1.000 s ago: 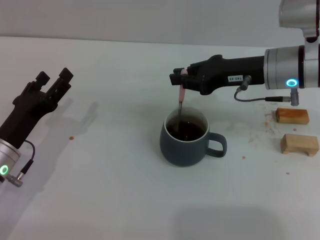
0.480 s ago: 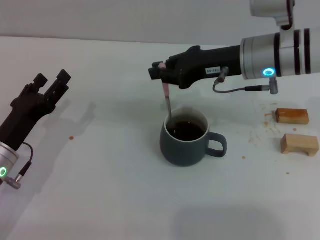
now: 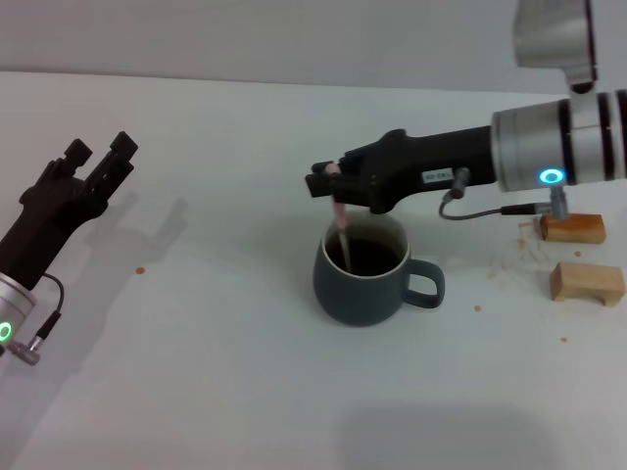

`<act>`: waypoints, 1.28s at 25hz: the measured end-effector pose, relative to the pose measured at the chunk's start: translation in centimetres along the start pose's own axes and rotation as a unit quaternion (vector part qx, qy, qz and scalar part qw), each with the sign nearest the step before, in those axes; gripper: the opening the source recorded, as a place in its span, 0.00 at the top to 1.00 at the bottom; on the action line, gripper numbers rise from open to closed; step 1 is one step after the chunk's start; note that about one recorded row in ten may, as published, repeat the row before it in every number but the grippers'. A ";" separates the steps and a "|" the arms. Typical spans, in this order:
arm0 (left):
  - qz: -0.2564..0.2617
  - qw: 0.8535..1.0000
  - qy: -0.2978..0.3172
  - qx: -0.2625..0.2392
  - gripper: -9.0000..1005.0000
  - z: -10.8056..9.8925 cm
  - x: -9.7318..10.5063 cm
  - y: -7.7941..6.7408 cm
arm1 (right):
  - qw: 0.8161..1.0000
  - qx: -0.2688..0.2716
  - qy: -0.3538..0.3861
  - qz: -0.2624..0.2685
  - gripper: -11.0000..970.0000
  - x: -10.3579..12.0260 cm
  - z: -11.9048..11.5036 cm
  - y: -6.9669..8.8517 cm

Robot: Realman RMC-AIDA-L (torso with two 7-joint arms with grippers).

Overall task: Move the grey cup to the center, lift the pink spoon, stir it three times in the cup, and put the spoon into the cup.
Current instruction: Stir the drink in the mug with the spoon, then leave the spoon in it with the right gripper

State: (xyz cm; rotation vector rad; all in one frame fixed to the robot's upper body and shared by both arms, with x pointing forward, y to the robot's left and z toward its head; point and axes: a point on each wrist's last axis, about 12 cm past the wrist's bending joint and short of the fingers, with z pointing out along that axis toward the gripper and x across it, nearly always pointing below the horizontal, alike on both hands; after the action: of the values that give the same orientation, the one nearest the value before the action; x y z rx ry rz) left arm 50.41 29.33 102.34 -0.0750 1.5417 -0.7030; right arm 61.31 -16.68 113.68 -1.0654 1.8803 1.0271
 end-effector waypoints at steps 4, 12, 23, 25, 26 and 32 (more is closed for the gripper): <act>0.001 1.000 -0.001 0.005 0.17 0.4 -0.1 -0.1 | 1.000 0.019 -0.006 0.008 0.89 0.4 -1.4 -0.3; 0.002 1.000 -0.001 0.007 0.17 0.6 -0.2 -0.2 | 0.999 0.049 -0.007 0.007 0.88 -0.1 -1.5 -1.1; -0.002 1.000 0.000 -0.001 0.17 0.0 0.1 -0.1 | 0.997 0.068 0.015 -0.011 0.86 -1.7 0.9 -1.6; -0.003 1.000 0.000 -0.002 0.17 0.0 0.1 -0.1 | 0.998 0.066 0.018 -0.013 0.86 -1.8 1.0 -1.5; -0.003 1.000 -0.001 -0.002 0.17 0.0 0.1 -0.1 | 0.998 0.064 0.019 -0.014 0.86 -1.8 1.1 -1.5; -0.002 1.000 -0.004 -0.005 0.17 0.0 -0.1 0.1 | 0.998 0.060 0.017 -0.009 0.85 -1.5 0.7 -1.4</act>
State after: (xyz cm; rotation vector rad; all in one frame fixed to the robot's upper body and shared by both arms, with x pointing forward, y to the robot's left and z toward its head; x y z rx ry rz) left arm 50.42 29.44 102.34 -0.0895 1.5376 -0.6977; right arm 63.33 -16.03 114.31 -1.0333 1.9295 0.8781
